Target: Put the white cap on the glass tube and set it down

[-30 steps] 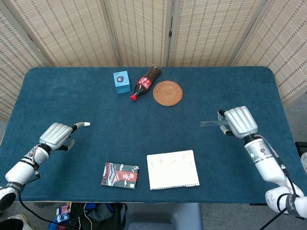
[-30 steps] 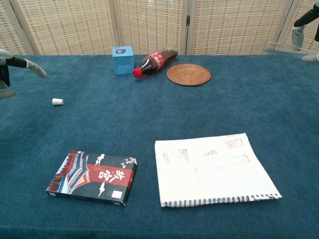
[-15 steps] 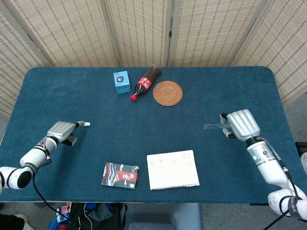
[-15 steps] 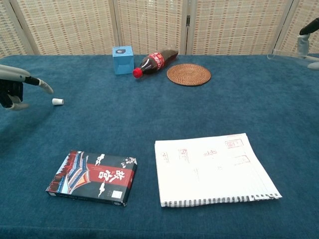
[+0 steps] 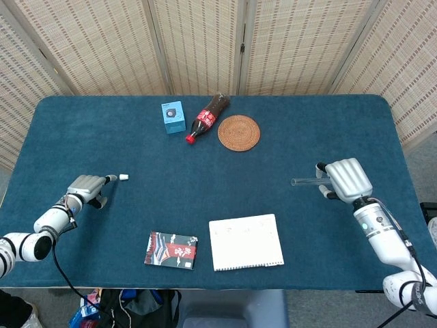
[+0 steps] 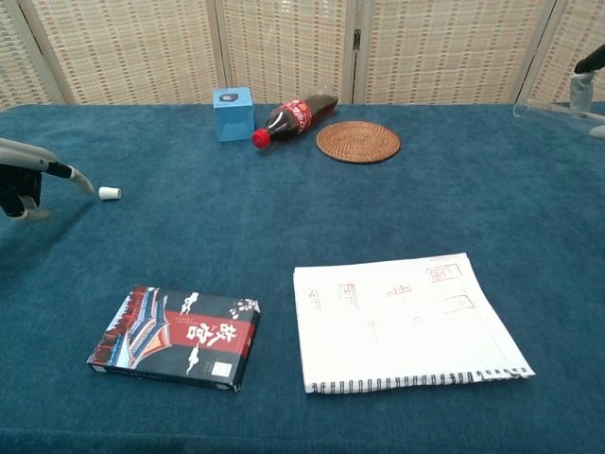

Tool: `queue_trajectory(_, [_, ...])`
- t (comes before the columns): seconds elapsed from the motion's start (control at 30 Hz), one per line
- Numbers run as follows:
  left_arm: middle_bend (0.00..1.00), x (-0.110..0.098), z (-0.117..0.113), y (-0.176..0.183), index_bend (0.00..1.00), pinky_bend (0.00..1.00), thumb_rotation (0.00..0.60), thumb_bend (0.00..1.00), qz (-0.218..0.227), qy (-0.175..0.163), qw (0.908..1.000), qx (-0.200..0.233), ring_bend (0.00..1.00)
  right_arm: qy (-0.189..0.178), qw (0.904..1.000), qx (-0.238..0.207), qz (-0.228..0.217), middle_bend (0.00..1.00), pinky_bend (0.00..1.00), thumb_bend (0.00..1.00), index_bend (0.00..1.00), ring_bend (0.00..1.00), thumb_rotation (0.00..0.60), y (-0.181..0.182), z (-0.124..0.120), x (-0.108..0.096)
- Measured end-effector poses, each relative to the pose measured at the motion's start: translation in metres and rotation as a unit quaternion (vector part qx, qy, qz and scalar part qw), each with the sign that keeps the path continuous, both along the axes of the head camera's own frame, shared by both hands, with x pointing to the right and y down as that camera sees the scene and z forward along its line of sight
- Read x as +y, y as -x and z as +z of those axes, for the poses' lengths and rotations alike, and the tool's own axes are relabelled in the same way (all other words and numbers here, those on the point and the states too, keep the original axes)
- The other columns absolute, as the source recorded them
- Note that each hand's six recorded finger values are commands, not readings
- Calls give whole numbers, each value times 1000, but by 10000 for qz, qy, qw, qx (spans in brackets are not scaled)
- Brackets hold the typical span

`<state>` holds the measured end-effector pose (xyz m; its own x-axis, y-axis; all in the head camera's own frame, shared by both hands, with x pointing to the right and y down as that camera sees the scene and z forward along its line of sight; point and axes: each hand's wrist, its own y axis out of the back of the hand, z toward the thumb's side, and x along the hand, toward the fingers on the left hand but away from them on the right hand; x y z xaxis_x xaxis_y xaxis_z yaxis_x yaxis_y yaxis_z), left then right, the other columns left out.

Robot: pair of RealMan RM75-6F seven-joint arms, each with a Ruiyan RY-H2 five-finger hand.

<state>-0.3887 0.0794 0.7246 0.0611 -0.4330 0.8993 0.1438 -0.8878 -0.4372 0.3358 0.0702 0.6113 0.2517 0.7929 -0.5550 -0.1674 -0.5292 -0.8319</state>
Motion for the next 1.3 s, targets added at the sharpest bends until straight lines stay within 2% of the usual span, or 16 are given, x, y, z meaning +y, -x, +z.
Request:
queue_trajectory(0.37, [944, -5, 4, -7, 101, 998, 600, 490, -24, 1, 10000, 12, 960, 31, 9999, 43, 96, 1000, 1000, 614, 875, 1000, 600, -8, 1, 2])
queue_trajectory(0.63, [944, -6, -1, -25, 99, 998, 599, 490, -25, 55, 9997, 225, 960, 25, 9998, 19, 176, 1000, 1000, 613, 875, 1000, 600, -13, 1, 1])
queue_trajectory(0.93, [944, -14, -6, -39, 99, 998, 599, 490, 159, -44, 9995, 253, 960, 27, 9997, 8, 238, 1000, 1000, 614, 875, 1000, 600, -19, 1, 3])
queue_trajectory(1.1, [944, -15, -6, -40, 99, 998, 599, 490, 181, -36, 9996, 207, 960, 25, 9996, 10, 270, 1000, 1000, 614, 875, 1000, 600, -22, 1, 3])
queue_trajectory(1.3, [944, -19, -13, -39, 87, 998, 599, 490, 176, -176, 9995, 187, 959, 23, 9996, -5, 279, 1000, 1000, 614, 875, 1000, 600, -22, 1, 3])
